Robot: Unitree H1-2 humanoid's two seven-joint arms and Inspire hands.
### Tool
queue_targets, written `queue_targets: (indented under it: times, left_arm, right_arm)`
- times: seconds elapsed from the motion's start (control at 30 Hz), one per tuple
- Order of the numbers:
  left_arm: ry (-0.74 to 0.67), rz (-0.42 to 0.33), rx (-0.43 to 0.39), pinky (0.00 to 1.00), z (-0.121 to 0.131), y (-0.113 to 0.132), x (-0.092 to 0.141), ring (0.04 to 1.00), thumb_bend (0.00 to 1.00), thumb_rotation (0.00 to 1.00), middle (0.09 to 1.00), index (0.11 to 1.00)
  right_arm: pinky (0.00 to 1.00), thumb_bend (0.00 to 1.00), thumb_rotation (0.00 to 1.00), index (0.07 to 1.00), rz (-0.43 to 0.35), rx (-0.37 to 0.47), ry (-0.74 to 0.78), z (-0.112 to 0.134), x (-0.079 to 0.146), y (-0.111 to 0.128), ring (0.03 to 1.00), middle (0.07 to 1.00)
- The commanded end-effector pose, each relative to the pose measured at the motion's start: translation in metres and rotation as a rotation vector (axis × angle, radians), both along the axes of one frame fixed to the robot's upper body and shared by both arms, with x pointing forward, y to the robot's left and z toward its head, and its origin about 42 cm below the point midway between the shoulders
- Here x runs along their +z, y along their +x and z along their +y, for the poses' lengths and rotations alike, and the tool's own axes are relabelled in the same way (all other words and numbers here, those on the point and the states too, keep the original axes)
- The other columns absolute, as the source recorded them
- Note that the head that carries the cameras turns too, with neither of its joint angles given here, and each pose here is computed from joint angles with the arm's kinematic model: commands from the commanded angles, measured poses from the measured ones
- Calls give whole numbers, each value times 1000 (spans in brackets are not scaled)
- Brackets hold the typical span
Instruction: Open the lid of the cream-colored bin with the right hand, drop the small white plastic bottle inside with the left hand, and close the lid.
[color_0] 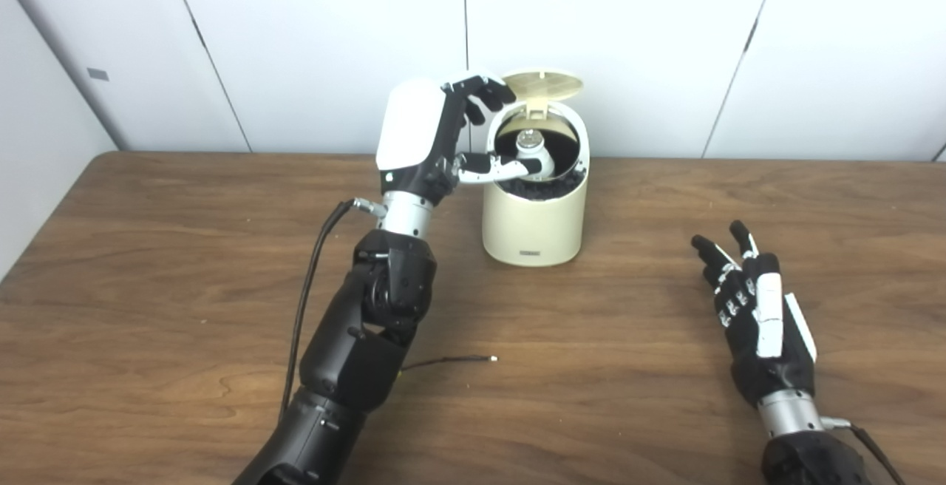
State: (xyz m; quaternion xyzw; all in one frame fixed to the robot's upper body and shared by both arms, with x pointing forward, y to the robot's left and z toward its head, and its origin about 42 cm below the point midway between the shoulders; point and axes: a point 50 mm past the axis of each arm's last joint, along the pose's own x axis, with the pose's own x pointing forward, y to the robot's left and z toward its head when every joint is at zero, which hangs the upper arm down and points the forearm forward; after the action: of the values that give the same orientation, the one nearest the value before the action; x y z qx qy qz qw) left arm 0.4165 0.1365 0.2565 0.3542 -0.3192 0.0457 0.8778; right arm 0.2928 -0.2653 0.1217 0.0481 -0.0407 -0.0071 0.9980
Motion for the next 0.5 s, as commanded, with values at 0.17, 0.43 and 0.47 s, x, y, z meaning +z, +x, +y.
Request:
queue_targets:
  times: [0.17, 0.43, 0.47]
  left_arm:
    - [-141, -123, 2, 323, 26, -11, 33, 393, 943, 76, 484, 501]
    - [-207, -57, 41, 279, 67, -25, 24, 375, 546, 55, 488, 487]
    - [-235, -8, 38, 291, 73, -30, 20, 399, 532, 57, 512, 489]
  right_arm:
    - [985, 567, 1000, 1000, 40, -9, -2, -7, -13, -5, 950, 867]
    - [990, 584, 1000, 1000, 15, 3, -2, -7, -8, -5, 958, 883]
    - [992, 577, 1000, 1000, 6, 2, 5, -7, -6, -4, 962, 887]
